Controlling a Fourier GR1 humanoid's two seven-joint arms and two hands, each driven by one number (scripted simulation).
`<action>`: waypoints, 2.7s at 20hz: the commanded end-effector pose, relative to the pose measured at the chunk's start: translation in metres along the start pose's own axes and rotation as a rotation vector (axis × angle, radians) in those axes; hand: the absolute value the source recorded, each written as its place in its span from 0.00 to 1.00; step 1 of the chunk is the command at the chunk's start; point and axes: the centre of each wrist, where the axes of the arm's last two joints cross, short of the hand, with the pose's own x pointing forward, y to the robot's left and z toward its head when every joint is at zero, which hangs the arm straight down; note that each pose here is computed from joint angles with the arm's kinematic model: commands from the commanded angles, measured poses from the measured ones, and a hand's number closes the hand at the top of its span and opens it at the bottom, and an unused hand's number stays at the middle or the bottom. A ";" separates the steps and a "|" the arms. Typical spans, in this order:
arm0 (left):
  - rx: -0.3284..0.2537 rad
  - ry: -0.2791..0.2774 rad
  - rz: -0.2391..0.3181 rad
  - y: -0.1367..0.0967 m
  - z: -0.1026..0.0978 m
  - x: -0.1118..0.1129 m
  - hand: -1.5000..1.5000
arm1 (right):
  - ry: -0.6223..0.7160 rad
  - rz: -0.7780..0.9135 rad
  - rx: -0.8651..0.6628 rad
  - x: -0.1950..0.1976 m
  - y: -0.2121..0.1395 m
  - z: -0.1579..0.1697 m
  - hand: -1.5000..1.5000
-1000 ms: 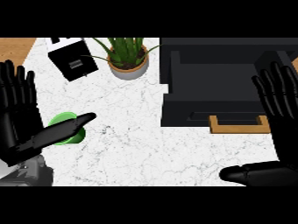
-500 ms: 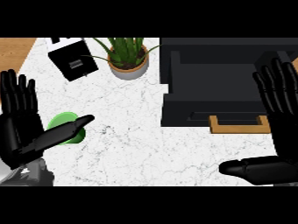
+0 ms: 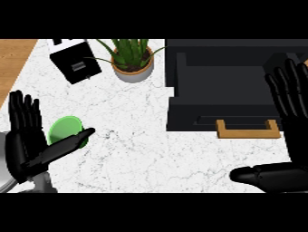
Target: Pick up the cup, place it into the drawer and close the drawer
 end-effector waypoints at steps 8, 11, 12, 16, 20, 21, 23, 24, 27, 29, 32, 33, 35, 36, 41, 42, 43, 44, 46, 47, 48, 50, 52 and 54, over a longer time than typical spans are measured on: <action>0.043 0.055 -0.039 0.030 0.029 -0.057 0.00 | 0.006 -0.010 -0.004 0.007 0.004 0.004 0.00; 0.044 0.069 -0.020 0.040 0.018 -0.048 0.00 | 0.009 -0.010 0.003 0.006 -0.002 0.012 0.00; 0.048 0.084 -0.025 0.045 0.024 -0.078 0.00 | 0.017 -0.016 0.003 -0.009 -0.015 -0.007 0.00; 0.057 0.095 -0.040 0.049 0.031 -0.082 0.00 | 0.005 -0.016 0.005 0.000 -0.006 0.006 0.00; 0.045 0.099 -0.031 0.039 0.031 -0.105 0.00 | 0.003 -0.008 0.022 0.008 -0.023 -0.008 0.00; 0.065 0.102 -0.033 0.048 0.008 -0.095 0.00 | -0.007 0.004 0.011 0.016 -0.006 -0.002 0.00; 0.071 0.109 -0.028 0.070 0.025 -0.101 0.00 | 0.003 -0.011 0.009 0.010 -0.009 -0.006 0.00; 0.073 0.102 -0.033 0.069 0.024 -0.129 0.00 | -0.009 -0.021 0.024 0.014 0.007 0.008 0.00; 0.097 0.093 -0.017 0.068 0.026 -0.139 0.00 | 0.008 -0.011 0.029 -0.004 -0.009 -0.002 0.00; 0.099 0.096 -0.036 0.059 0.020 -0.137 0.00 | -0.008 -0.005 0.015 0.011 -0.004 0.007 0.00; 0.095 0.101 -0.025 0.060 0.031 -0.128 0.00 | 0.017 -0.005 0.024 0.002 0.008 0.003 0.00; 0.090 0.113 -0.030 0.083 0.035 -0.142 0.00 | 0.012 -0.016 0.034 0.020 -0.008 -0.010 0.00; 0.099 0.117 -0.031 0.080 0.026 -0.141 0.00 | 0.000 -0.014 0.017 0.005 0.010 -0.006 0.00; 0.092 0.109 -0.032 0.079 0.051 -0.155 0.00 | 0.008 -0.022 0.036 0.020 0.001 0.006 0.00; 0.085 0.114 -0.023 0.079 0.029 -0.158 0.00 | 0.010 -0.013 0.036 0.023 -0.007 0.014 0.00; 0.080 0.110 -0.020 0.072 0.021 -0.169 0.00 | -0.002 -0.015 0.024 -0.004 -0.010 0.008 0.00; 0.073 0.109 -0.018 0.078 0.020 -0.164 0.00 | 0.016 -0.017 0.029 0.013 0.005 0.019 0.00; 0.063 0.110 -0.016 0.074 0.030 -0.163 0.00 | 0.016 -0.012 0.041 0.005 0.007 -0.003 0.00; 0.052 0.093 -0.007 0.064 0.014 -0.157 0.00 | 0.014 -0.019 0.038 0.016 -0.022 0.013 0.00; 0.069 0.095 0.006 0.067 0.017 -0.166 0.00 | 0.014 -0.027 0.039 0.003 0.005 0.006 0.00; 0.055 0.083 -0.007 0.081 0.005 -0.163 0.00 | 0.023 -0.025 0.037 0.007 -0.008 0.004 0.00; 0.070 0.091 0.039 0.062 0.022 -0.179 0.00 | 0.002 -0.022 0.029 0.019 -0.007 -0.003 0.00; 0.064 0.104 0.056 0.054 0.004 -0.174 0.00 | 0.006 -0.022 0.055 0.012 -0.010 0.006 0.00; 0.069 0.090 0.069 0.067 0.015 -0.180 0.00 | 0.001 -0.026 0.052 0.014 0.000 -0.027 0.00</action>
